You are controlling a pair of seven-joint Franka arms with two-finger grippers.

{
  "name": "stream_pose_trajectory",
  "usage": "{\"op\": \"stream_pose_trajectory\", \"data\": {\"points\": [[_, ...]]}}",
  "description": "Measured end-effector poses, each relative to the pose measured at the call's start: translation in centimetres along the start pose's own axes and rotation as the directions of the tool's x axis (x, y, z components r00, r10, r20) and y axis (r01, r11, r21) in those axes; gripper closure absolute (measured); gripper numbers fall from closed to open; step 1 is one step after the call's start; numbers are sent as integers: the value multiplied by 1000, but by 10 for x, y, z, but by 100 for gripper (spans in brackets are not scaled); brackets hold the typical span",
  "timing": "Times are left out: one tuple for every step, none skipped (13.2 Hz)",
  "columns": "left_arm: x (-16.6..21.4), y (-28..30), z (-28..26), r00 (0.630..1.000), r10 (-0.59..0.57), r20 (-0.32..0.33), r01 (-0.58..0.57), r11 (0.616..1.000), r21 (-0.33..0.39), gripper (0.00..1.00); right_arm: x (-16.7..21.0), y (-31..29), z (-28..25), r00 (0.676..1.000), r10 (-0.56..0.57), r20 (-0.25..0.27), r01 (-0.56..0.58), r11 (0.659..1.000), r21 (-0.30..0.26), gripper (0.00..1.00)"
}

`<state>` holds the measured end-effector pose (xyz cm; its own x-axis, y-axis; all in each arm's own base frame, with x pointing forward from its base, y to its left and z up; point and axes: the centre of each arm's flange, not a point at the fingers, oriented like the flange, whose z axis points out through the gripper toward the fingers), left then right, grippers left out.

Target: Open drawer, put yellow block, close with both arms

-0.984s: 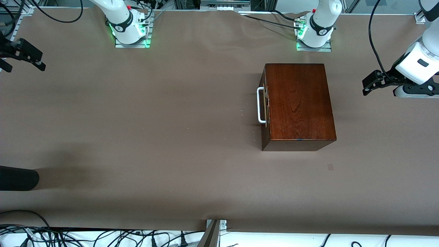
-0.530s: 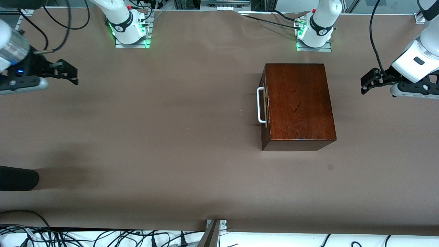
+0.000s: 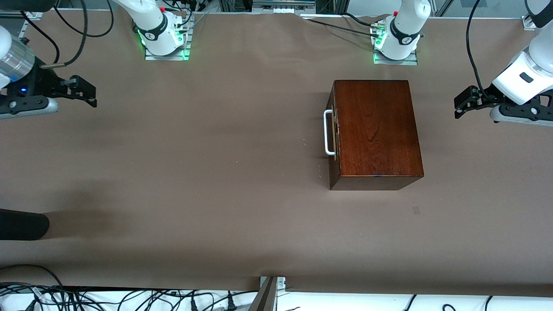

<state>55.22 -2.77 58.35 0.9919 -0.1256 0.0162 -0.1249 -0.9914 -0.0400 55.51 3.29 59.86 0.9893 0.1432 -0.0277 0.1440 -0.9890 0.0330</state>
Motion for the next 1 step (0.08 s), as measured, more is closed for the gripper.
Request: {"op": "stream_pose_trajectory", "data": {"points": [[0, 0, 0, 1000, 1, 1, -1, 1000, 0, 0, 0, 4, 0, 1000, 7, 0, -7, 1000, 0, 0]]}}
